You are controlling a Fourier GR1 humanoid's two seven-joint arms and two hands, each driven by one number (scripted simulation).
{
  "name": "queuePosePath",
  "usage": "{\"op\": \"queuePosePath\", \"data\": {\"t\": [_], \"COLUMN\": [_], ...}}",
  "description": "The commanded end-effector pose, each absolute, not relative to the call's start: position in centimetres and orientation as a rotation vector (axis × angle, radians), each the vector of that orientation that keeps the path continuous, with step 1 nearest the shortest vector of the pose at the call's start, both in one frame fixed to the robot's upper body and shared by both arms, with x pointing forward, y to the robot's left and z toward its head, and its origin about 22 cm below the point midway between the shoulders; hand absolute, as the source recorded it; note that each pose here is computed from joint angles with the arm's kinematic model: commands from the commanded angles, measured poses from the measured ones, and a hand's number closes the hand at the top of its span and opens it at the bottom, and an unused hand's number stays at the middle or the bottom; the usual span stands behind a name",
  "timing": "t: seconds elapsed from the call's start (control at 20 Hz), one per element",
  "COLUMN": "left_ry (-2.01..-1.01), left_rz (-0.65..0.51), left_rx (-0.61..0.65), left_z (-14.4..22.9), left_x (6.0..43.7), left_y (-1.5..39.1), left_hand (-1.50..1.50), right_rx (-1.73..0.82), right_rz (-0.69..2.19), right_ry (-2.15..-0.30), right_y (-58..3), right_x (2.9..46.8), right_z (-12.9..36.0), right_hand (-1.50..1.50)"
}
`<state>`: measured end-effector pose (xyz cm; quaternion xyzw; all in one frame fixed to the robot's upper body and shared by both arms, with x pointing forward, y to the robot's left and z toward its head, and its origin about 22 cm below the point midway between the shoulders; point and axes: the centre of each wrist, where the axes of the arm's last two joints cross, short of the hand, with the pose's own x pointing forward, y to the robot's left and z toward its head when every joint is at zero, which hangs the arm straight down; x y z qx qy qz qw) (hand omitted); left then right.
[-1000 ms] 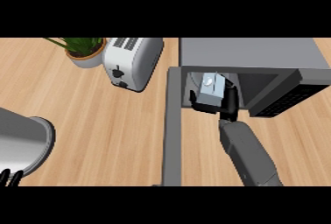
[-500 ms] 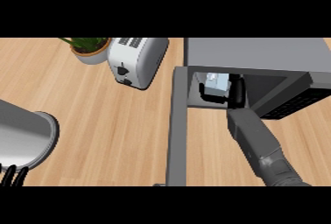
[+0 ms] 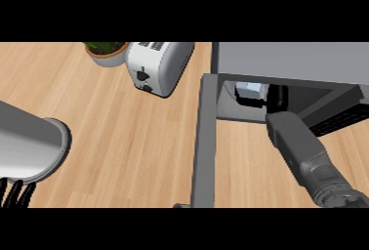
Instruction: Pick up the milk, place it into the microwave and close the microwave
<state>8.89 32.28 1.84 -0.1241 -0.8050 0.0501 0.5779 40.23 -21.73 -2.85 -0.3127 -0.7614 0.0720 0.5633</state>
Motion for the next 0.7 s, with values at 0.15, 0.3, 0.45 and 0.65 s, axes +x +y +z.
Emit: {"op": "queuePosePath", "data": {"t": [0.15, 0.3, 0.45, 0.65], "left_ry": [-1.877, -1.876, -1.893, -1.888], "left_rz": [0.147, 0.119, 0.122, 0.096], "left_rx": [-0.288, -0.296, -0.3, -0.305], "left_z": [1.1, 1.4, 1.1, 1.4], "left_x": [9.1, 9.4, 9.6, 9.6], "left_y": [32.1, 32.1, 32.6, 32.6], "left_hand": [-1.5, -1.5, -1.5, -1.5], "right_rx": [-0.819, -0.788, -0.88, -1.052], "right_rz": [0.147, 0.048, 0.082, 0.093], "right_ry": [-1.855, -1.909, -1.919, -1.877], "right_y": [-24.0, -21.3, -22.3, -22.5], "right_x": [41.5, 41.8, 42.2, 42.3], "right_z": [-0.6, -0.5, 0.4, 0.4], "right_hand": [1.5, 1.5, 1.5, 1.5]}}
